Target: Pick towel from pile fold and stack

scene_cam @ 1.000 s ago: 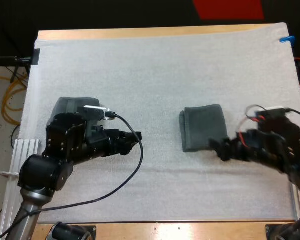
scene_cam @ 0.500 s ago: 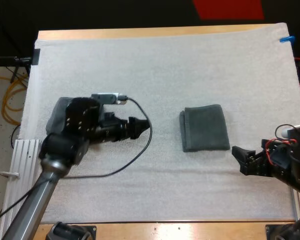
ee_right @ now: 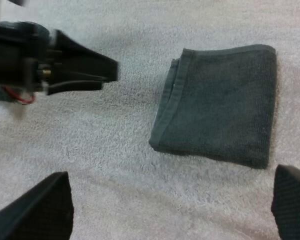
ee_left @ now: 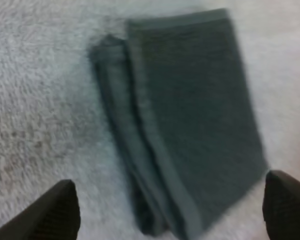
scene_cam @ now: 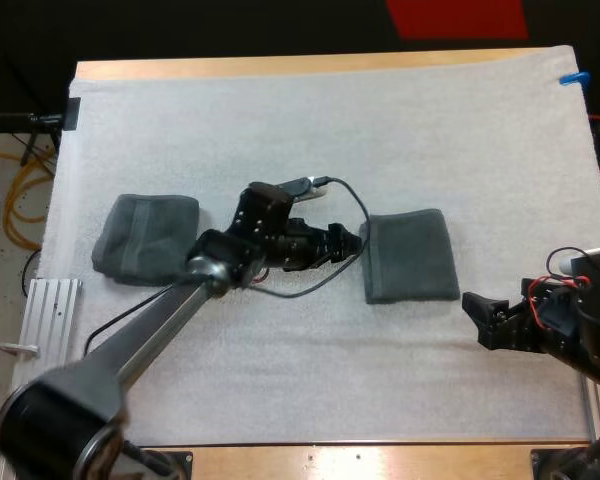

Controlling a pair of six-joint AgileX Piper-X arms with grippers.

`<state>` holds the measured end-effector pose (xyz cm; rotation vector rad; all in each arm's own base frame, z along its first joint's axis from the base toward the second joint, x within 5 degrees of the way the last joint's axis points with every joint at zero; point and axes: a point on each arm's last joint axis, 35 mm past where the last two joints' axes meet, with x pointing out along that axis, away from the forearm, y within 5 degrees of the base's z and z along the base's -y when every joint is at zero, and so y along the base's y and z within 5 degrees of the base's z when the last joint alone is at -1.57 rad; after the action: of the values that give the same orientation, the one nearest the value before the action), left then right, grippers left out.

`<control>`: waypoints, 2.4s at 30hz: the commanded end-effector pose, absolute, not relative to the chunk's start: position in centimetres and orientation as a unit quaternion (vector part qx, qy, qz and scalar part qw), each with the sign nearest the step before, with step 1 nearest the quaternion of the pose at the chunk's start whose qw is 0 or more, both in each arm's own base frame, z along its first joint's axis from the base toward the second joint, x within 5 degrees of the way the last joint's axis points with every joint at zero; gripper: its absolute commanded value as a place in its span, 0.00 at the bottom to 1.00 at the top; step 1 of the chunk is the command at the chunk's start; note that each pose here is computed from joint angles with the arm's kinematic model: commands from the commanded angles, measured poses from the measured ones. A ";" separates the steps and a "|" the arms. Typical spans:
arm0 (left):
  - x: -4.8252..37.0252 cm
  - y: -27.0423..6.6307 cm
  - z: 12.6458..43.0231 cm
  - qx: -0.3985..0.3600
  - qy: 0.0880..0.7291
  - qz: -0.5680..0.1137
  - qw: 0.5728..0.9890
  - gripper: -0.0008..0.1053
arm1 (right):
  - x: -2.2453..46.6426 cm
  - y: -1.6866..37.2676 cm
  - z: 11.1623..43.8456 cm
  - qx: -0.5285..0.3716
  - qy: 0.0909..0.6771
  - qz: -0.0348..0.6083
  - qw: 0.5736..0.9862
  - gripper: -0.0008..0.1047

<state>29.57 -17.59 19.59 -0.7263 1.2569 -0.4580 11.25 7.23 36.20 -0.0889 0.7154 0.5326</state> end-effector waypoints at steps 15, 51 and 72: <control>33.1 -19.9 14.2 -0.327 0.643 -0.164 0.673 0.69 | 11.2 7.2 36.4 -0.049 0.341 0.256 0.903 0.74; 31.7 -26.6 13.3 -0.308 0.679 -0.209 0.633 0.36 | 11.2 7.2 36.2 -0.051 0.343 0.254 0.903 0.74; 33.7 -16.8 22.5 0.062 0.661 -0.101 0.741 0.01 | 11.2 7.2 36.2 -0.051 0.343 0.254 0.903 0.74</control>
<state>34.07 -17.11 22.17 0.0730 1.4532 -0.2666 11.25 7.20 36.18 -0.0917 0.7164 0.5260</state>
